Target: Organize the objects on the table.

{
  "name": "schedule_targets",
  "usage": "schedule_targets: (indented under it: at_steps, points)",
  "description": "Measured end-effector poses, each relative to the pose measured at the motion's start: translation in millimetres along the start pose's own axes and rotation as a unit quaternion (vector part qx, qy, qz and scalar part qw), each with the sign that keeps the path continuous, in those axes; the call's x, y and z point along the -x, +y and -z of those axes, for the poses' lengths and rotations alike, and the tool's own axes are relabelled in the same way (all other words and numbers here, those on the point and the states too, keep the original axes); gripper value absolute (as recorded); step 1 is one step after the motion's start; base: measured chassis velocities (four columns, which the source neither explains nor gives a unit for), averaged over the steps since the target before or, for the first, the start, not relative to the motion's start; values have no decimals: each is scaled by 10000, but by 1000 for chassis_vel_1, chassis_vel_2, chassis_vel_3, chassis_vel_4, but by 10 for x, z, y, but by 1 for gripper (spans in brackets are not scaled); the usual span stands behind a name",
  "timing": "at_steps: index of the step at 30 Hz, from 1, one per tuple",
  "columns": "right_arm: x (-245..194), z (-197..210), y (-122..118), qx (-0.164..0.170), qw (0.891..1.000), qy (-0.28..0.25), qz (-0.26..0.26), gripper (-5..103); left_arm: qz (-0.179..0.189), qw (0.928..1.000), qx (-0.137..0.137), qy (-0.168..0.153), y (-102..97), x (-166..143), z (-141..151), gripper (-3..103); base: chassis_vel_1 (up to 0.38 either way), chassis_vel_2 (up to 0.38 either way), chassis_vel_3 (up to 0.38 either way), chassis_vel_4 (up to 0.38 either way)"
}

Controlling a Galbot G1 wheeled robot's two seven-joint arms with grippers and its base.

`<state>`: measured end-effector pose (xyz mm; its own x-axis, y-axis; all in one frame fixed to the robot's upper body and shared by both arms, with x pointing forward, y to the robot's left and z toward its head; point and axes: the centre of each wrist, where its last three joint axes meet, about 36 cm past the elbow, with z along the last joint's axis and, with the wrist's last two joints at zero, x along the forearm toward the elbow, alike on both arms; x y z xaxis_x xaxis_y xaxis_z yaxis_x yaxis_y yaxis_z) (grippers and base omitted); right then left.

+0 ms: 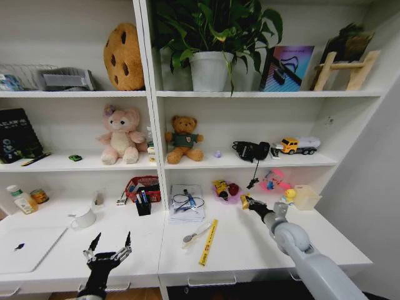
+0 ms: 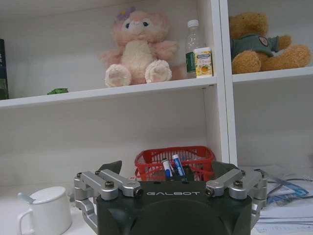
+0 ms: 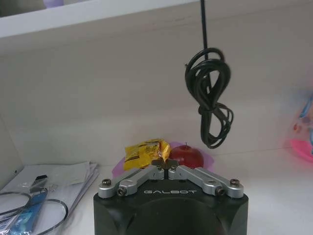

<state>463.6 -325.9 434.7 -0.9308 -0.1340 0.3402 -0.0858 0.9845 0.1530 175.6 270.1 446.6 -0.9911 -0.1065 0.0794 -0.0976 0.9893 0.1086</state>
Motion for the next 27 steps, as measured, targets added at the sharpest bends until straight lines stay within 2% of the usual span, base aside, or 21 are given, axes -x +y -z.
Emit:
schedule_targets:
  at_steps: [5,9,15,18,27]
  points:
    - [302,-19,61,-12,10000,80,-17,0,0,10000,0,0,0,0,0,100,0,0,0,0]
    - [580,-159,66,-233,9995,61,-181,0,0,10000,0,0,0,0,0,100,0,0,0,0]
    - [902,-148,228,-96,9997,-22,-212,0,0,10000,0,0,0,0,0,100,0,0,0,0]
    - [1058,-55,300,-154,9996,-125,-204,0,0,10000,0,0,0,0,0,100,0,0,0,0]
    - [1225,14,293,-156,9993,-166,-292,0,0,10000,0,0,0,0,0,100,0,0,0,0]
